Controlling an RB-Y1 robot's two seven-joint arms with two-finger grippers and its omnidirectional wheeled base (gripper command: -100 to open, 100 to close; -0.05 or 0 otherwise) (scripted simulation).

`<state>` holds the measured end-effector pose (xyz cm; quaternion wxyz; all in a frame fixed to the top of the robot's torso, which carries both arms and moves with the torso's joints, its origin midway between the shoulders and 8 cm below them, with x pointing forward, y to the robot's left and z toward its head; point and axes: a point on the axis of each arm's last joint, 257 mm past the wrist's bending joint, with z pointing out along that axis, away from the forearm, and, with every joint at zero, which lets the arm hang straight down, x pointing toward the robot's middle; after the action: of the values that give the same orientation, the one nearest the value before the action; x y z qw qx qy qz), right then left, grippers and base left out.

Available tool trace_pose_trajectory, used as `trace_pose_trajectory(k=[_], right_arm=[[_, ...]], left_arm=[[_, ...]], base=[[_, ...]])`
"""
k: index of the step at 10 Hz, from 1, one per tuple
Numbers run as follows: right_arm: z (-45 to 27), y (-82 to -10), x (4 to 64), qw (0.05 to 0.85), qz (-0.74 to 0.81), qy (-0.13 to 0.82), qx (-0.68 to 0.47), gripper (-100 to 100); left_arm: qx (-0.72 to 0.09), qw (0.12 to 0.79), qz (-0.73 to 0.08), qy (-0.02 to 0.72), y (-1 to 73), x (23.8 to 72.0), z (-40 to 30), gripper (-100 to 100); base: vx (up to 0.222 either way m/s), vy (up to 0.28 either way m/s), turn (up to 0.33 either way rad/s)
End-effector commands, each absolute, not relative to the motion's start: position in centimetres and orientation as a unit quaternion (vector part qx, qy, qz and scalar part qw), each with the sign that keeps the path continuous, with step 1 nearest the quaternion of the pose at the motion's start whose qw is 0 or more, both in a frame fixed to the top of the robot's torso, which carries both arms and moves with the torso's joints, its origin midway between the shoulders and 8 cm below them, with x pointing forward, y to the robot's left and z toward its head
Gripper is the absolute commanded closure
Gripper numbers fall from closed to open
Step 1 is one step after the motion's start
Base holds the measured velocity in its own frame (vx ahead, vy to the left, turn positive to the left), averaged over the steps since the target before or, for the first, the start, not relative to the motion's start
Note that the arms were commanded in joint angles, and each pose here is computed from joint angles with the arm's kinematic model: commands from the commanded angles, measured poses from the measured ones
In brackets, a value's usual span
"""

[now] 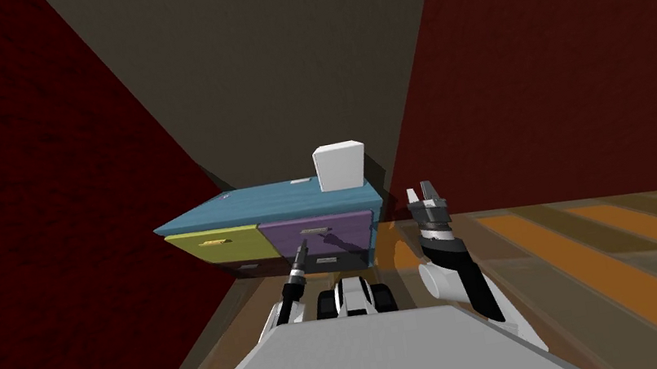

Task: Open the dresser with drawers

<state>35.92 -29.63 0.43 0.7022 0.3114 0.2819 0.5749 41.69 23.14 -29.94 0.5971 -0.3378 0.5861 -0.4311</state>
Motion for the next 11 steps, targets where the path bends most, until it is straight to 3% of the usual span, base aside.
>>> trace_pose_trajectory(k=[1, 2, 3, 9, 10, 11], right_arm=[[0.4, -29.6, 35.9, 0.702, 0.575, 0.282, 0.311, 0], [0.4, -29.6, 35.9, 0.702, 0.575, 0.282, 0.311, 0], [0.4, -29.6, 35.9, 0.702, 0.575, 0.282, 0.311, 0], [0.4, -29.6, 35.9, 0.702, 0.575, 0.282, 0.312, 0], [0.4, -29.6, 35.9, 0.702, 0.575, 0.282, 0.311, 0], [0.4, -29.6, 35.9, 0.702, 0.575, 0.282, 0.311, 0]], left_arm=[[-0.337, 0.596, -0.433, 0.587, 23.0, 41.2, -29.7, 100], [-0.337, 0.596, -0.432, 0.587, 23.0, 41.3, -29.8, 100], [-0.338, 0.596, -0.431, 0.587, 23.1, 41.5, -30.2, -100], [-0.339, 0.598, -0.430, 0.585, 23.3, 42.0, -30.1, -100], [-0.339, 0.598, -0.430, 0.585, 23.4, 42.1, -30.1, 100], [-0.338, 0.597, -0.431, 0.586, 23.3, 41.7, -29.9, 100]], base=[[-0.189, 0.009, 0.016], [-0.087, 0.004, 0.002], [0.083, -0.002, -0.019], [0.130, -0.004, -0.012], [0.010, -0.002, 0.002], [-0.105, 0.015, 0.011]])
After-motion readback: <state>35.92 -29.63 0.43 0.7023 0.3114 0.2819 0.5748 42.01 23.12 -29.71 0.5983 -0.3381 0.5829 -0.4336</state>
